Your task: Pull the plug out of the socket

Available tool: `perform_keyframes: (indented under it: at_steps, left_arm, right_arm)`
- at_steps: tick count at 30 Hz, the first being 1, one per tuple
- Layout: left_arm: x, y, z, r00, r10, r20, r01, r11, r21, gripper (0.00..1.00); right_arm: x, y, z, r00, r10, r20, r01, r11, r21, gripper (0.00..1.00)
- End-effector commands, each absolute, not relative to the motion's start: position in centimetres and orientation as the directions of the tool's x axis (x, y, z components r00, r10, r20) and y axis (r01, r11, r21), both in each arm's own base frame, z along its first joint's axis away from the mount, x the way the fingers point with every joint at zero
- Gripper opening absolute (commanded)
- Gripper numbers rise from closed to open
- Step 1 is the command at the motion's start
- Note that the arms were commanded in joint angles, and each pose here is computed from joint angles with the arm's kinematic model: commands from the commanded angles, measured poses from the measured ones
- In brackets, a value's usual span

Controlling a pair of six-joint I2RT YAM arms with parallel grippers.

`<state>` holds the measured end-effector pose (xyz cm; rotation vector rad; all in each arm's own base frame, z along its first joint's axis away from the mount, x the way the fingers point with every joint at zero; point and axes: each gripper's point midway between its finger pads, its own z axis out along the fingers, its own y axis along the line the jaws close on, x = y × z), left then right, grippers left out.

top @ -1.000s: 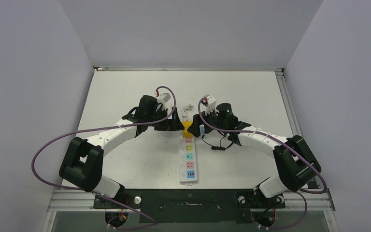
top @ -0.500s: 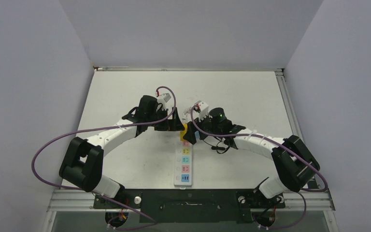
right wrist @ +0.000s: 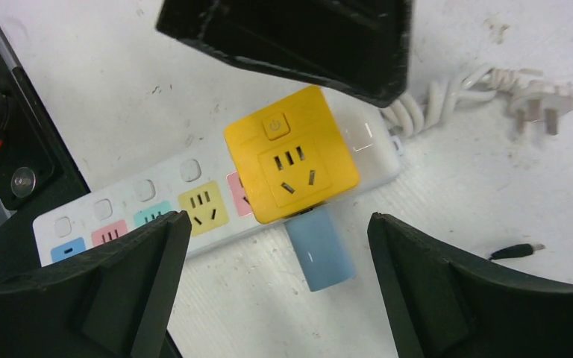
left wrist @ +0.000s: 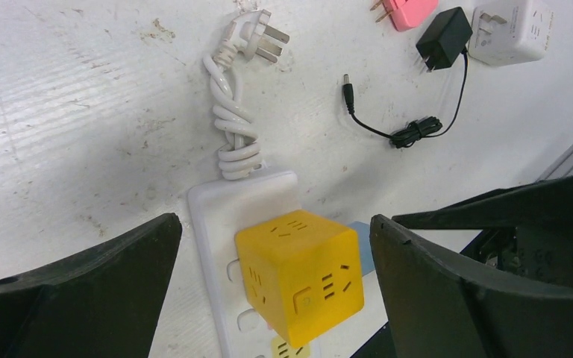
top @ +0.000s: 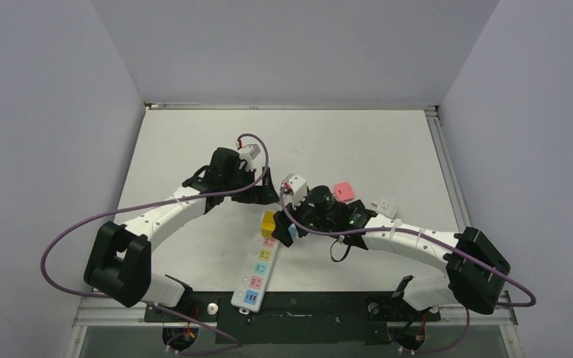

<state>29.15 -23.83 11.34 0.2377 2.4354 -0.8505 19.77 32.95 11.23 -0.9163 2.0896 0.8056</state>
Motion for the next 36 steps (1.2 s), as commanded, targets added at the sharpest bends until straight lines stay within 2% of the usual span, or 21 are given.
perform_keyframes:
  at_steps: [1,9,15,22,25,30,36]
  left_arm:
    - [29.6,-22.9,14.7,-0.759,0.013,-0.651,0.403,0.795,-0.454,0.96]
    - [26.1,-22.0,12.9,-0.798,0.108,-0.592,0.44,0.777,-0.451,0.97]
    - [25.3,-22.5,12.8,-0.788,0.131,-0.601,0.471,0.757,-0.453,0.97]
    - [24.9,-23.0,12.2,-0.802,0.158,-0.577,0.476,0.752,-0.455,0.97]
    - [24.7,-23.5,12.3,-0.795,0.17,-0.582,0.494,0.739,-0.459,0.97]
    - [24.2,-23.7,11.8,-0.786,0.208,-0.582,0.509,0.751,-0.42,0.97]
    - [23.7,-24.1,11.6,-0.78,0.232,-0.581,0.523,0.752,-0.402,0.97]
  right_arm:
    - [21.6,31.7,13.4,-0.423,-0.32,-0.848,-0.796,0.579,0.178,0.94]
    - [21.2,30.8,10.9,-0.423,-0.364,-0.83,-0.825,0.534,0.186,0.86]
    - [21.0,31.2,10.2,-0.413,-0.373,-0.831,-0.838,0.513,0.186,0.82]
    - [21.0,31.5,8.6,-0.421,-0.403,-0.813,-0.837,0.517,0.177,0.7]
    - [21.0,31.8,8.3,-0.421,-0.405,-0.812,-0.838,0.515,0.177,0.61]
    - [20.8,32.1,8.1,-0.418,-0.407,-0.812,-0.834,0.526,0.166,0.4]
    - [21.0,31.6,8.4,-0.412,-0.355,-0.839,-0.785,0.605,0.13,0.19]
